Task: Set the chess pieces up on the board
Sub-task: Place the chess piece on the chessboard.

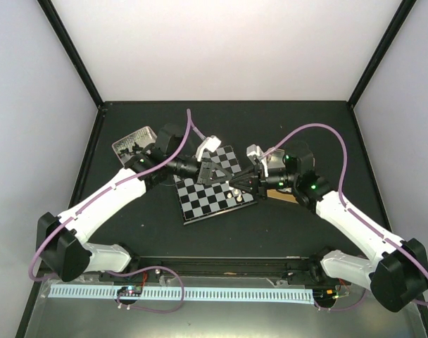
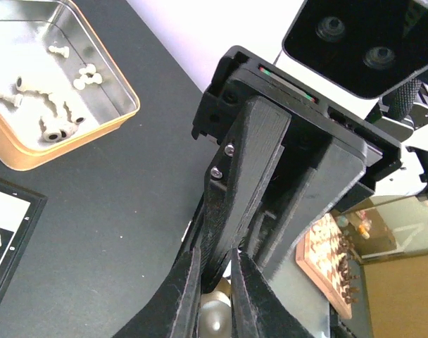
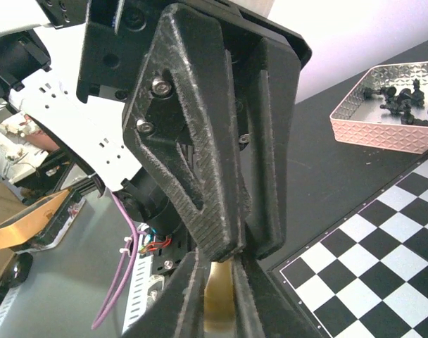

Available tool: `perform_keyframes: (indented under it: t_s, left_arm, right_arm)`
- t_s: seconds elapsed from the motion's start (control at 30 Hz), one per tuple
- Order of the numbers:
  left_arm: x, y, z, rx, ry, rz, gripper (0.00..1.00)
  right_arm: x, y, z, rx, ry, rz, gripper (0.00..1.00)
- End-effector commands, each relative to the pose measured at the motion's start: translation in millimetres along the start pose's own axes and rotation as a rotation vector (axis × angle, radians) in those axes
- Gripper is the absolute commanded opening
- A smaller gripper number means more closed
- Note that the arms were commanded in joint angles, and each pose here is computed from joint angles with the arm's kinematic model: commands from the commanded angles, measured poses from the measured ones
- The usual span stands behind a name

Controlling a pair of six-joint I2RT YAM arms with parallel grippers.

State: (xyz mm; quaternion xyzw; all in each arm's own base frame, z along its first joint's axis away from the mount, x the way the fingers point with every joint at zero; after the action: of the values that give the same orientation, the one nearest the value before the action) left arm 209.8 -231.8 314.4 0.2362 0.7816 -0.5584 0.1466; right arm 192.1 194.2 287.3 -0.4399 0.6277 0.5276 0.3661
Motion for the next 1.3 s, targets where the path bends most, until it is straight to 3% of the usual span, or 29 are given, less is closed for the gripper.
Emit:
perform_keyframes:
  t_s: [0.0, 0.1, 0.2, 0.33, 0.47, 0.67, 0.83, 1.27]
  left_arm:
    - [-1.1, -15.2, -1.0, 0.047, 0.027, 0.034, 0.02]
    - [-2.4, -13.9, -2.5, 0.012, 0.002, 0.035, 0.02]
    - [-4.0, -6.3, -2.8, -0.070, -0.033, 0.020, 0.01]
    - [-4.8, 17.7, -6.9, -0.313, -0.112, -0.002, 0.02]
    - [3.4, 48.8, -9.7, -0.556, -0.165, -0.011, 0.01]
    - [30.8, 82.7, 4.7, -0.848, -0.173, 0.010, 0.02]
    - [52.8, 108.0, 32.6, -0.912, -0.126, 0.001, 0.02]
    - [80.4, 142.9, 72.6, -0.954, -0.092, 0.046, 0.02]
  right_arm:
    - [-15.0, -0.1, 0.8, 0.031, -0.035, -0.047, 0.10]
    - [-13.2, -2.2, 1.3, 0.044, -0.032, -0.029, 0.15]
    - [-11.6, -5.3, 1.7, 0.071, -0.025, -0.001, 0.28]
    - [-8.0, -9.1, 0.7, 0.126, -0.018, 0.037, 0.43]
    - [-2.7, -16.3, -4.3, 0.265, -0.030, 0.095, 0.50]
    - [11.9, -31.8, -17.6, 0.550, -0.048, 0.227, 0.51]
    - [25.7, -34.1, -34.6, 0.753, -0.067, 0.332, 0.51]
    - [51.4, -13.7, -56.1, 0.820, -0.163, 0.410, 0.52]
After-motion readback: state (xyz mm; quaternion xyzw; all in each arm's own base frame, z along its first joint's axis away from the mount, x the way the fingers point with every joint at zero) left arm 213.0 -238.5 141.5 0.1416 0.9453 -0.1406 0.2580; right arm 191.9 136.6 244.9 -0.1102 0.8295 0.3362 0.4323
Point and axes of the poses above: each gripper's point midway between its finger pads, its own z axis out along the fingers, its own y axis along the line the jaws close on, x = y × z, the point moved 9 cm from there along -z, back along the fingers, and after that the axes turned 6 degrees about -z, right-handed, at the moved point
